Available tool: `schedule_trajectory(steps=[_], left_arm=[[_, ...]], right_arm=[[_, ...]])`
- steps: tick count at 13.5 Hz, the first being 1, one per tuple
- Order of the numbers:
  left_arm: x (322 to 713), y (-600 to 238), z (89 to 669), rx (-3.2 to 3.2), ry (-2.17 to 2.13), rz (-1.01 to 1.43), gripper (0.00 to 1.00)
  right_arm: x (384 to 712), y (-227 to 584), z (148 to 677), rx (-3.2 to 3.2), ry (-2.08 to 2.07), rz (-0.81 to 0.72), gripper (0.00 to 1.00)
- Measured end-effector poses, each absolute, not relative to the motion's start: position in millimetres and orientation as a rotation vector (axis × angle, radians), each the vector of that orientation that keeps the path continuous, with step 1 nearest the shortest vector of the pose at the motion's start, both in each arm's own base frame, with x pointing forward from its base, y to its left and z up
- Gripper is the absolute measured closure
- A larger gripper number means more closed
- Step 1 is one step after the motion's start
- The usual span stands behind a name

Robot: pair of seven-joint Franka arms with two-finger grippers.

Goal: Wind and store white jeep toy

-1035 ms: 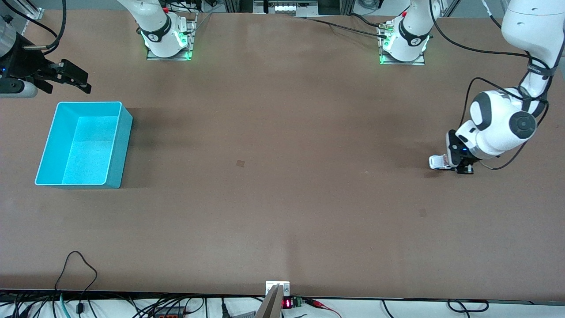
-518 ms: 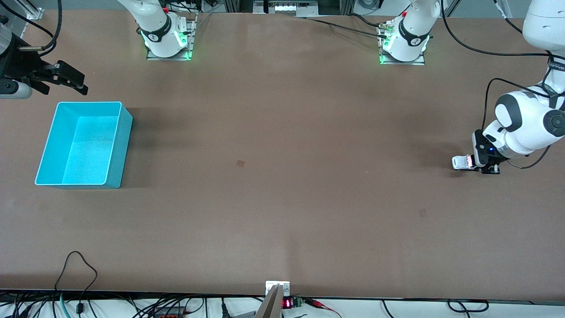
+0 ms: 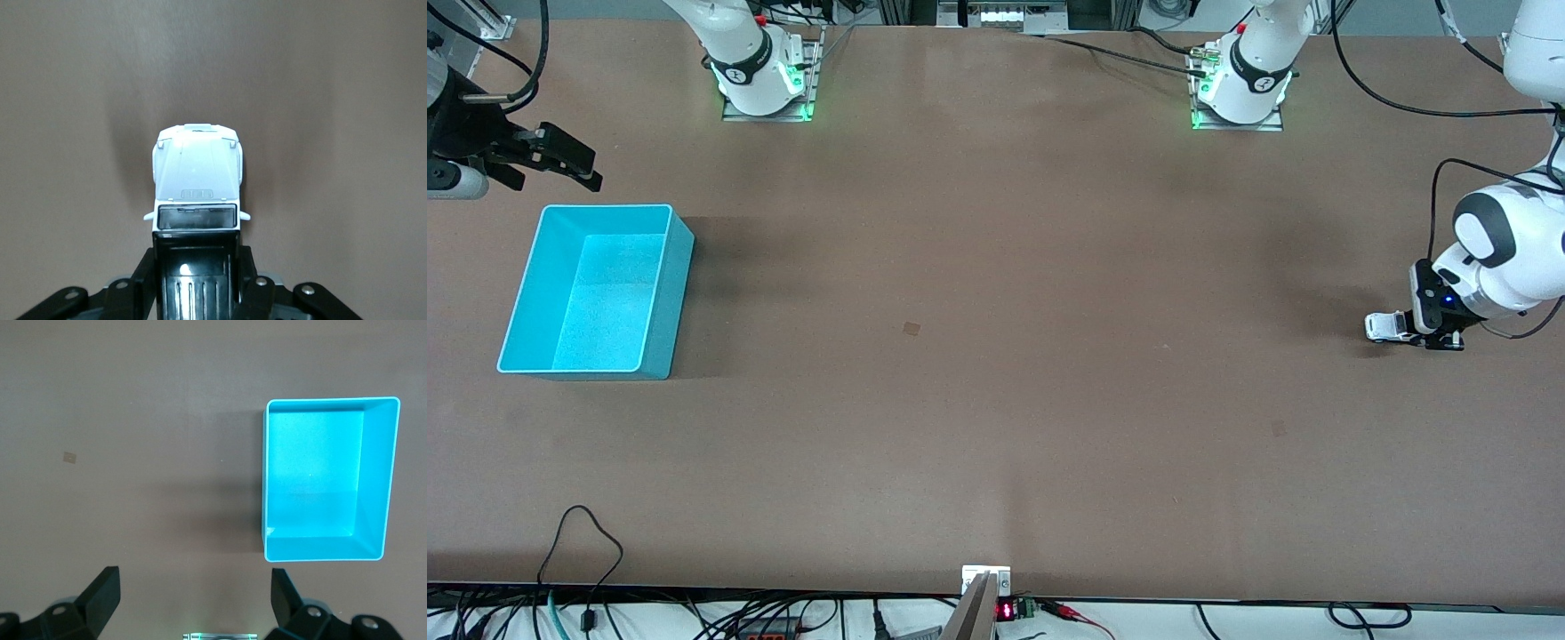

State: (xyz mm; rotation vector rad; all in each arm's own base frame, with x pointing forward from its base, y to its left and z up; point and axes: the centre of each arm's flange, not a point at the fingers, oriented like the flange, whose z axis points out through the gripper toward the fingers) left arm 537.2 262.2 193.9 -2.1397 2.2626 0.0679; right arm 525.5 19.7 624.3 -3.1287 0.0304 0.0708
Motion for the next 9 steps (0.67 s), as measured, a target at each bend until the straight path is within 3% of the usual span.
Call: schedule_trajectory(steps=[7, 9], left_arm=[[537.5, 277.5, 194.3, -2.143, 2.258, 0.069, 0.49], [533.5, 276.7, 181.4, -2.16, 2.297, 0.091, 0.34]], right_arm=[[525.0, 18.7, 624.0, -3.129, 0.033, 0.078, 0.0], [524.9, 18.7, 624.1, -3.129, 0.033, 0.078, 0.0]])
